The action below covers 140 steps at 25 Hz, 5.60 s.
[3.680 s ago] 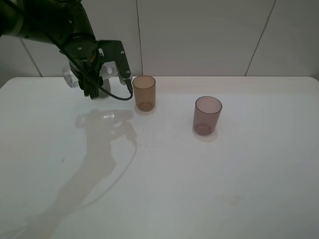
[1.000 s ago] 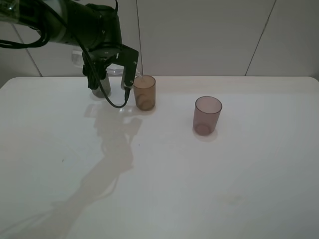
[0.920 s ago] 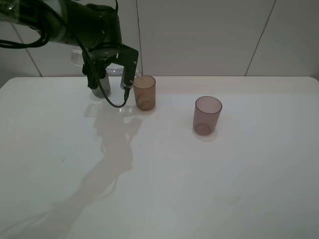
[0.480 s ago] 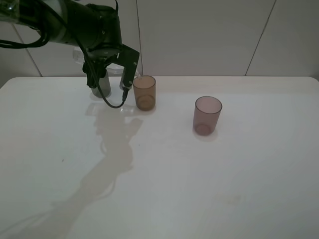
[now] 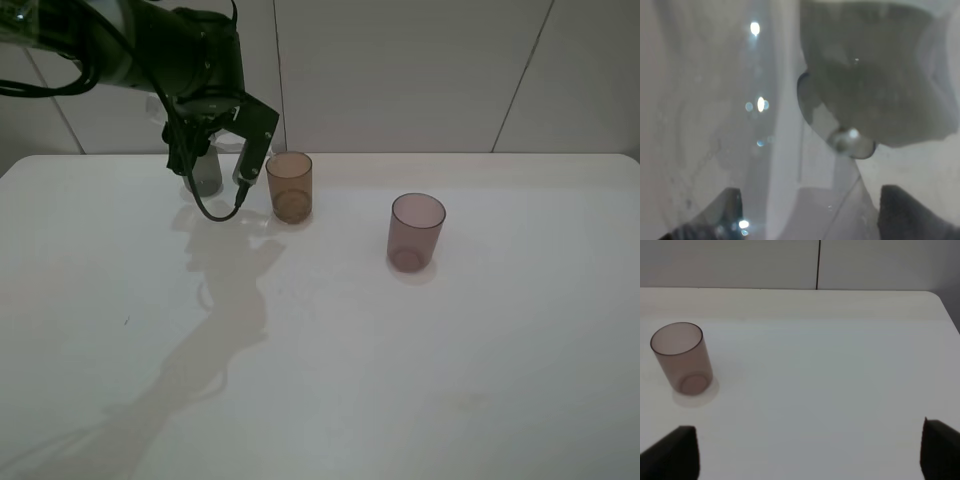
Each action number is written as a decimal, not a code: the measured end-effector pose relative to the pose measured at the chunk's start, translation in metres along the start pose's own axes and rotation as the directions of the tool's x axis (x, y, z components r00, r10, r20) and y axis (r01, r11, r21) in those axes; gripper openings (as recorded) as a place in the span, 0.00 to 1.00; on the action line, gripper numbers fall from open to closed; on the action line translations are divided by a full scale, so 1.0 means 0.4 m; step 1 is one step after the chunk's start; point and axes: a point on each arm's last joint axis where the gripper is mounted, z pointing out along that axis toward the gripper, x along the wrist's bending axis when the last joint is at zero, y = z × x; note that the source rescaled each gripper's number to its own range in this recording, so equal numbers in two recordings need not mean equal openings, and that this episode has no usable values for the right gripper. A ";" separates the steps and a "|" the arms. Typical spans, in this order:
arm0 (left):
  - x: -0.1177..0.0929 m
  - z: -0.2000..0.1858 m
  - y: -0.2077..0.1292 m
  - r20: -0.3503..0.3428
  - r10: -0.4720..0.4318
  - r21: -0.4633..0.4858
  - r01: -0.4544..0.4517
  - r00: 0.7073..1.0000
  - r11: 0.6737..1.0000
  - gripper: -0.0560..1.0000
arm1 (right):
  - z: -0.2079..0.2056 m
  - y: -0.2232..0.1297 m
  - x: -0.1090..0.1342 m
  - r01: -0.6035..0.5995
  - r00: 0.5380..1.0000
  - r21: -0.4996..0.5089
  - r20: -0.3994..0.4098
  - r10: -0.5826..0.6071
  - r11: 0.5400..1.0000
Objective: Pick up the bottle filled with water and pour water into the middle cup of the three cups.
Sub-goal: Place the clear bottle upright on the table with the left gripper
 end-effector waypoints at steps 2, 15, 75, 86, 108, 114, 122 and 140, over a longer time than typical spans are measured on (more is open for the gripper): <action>0.001 0.000 0.000 -0.003 0.020 0.002 -0.020 1.000 1.000 0.06 | 0.000 0.000 0.000 0.000 1.000 0.000 0.000 0.000 1.000; 0.007 0.000 -0.003 -0.032 0.066 0.014 -0.066 0.997 0.998 0.06 | 0.000 0.000 0.000 0.000 1.000 0.000 0.000 0.000 1.000; -0.033 -0.177 -0.055 0.371 -0.928 0.009 0.999 -0.040 -0.039 0.06 | 0.000 0.000 0.000 0.000 1.000 0.000 0.000 0.000 1.000; -0.168 -0.105 -0.076 0.423 -0.891 0.079 0.986 -0.165 -0.145 0.06 | 0.000 0.000 0.000 0.000 1.000 0.000 0.000 0.000 1.000; -0.240 0.028 -0.121 0.580 -0.813 -0.176 0.983 0.061 -0.051 0.06 | 0.000 0.000 0.000 0.000 1.000 0.000 0.000 0.000 1.000; -0.275 0.042 -0.100 0.573 -0.811 -0.284 0.957 0.115 -0.065 0.06 | 0.000 0.000 0.000 0.000 1.000 0.000 0.000 0.000 1.000; -0.355 0.084 -0.088 0.581 -0.813 -0.300 0.941 0.049 -0.158 0.06 | 0.000 0.000 0.000 0.000 1.000 0.000 0.000 0.000 1.000; -0.382 0.096 -0.077 0.549 -0.827 -0.365 0.925 0.123 -0.104 0.26 | 0.000 0.000 0.000 0.000 1.000 0.000 0.000 0.000 1.000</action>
